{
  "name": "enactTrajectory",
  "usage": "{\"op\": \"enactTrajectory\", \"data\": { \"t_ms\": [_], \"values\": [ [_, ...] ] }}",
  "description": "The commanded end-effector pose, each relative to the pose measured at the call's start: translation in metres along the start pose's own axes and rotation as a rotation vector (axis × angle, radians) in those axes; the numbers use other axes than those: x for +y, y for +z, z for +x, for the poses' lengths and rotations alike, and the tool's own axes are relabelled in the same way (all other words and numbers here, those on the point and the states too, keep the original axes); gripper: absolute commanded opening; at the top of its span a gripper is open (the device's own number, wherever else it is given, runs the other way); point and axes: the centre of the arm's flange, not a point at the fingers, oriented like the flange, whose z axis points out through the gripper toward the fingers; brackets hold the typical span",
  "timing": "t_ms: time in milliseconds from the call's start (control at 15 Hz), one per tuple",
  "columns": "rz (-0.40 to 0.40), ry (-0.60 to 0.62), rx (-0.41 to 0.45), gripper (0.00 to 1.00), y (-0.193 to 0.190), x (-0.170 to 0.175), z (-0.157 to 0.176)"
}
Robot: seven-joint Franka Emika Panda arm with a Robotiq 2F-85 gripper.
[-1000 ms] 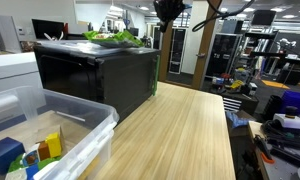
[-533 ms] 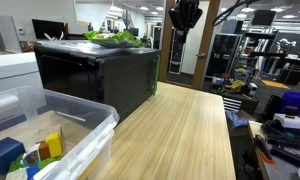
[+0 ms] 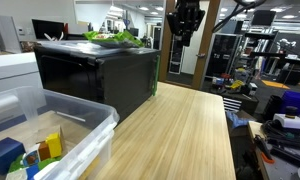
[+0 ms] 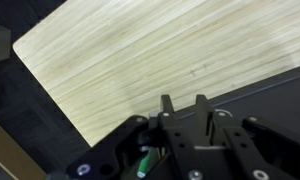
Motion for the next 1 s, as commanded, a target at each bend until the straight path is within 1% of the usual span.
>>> {"op": "enactTrajectory", "data": {
  "t_ms": [0, 67, 200, 333, 467, 533, 600, 733, 933],
  "values": [
    [0.084, -0.163, 0.065, 0.61, -0.020, -0.012, -0.017],
    [0.124, -0.211, 0.093, 0.71, -0.027, -0.018, -0.020],
    [0.205, -0.278, 0.110, 0.84, -0.035, -0.024, -0.021],
    [0.284, -0.350, 0.094, 0.97, -0.037, -0.029, -0.021],
    [0.347, -0.425, 0.056, 1.00, -0.036, -0.032, -0.024],
    [0.363, -0.479, 0.027, 1.00, -0.037, -0.034, -0.027],
    [0.321, -0.404, 0.062, 1.00, -0.039, -0.040, -0.020],
    [0.342, -0.445, 0.050, 1.00, -0.039, -0.041, -0.022],
    [0.346, -0.452, 0.049, 1.00, -0.039, -0.042, -0.023]
  ]
}}
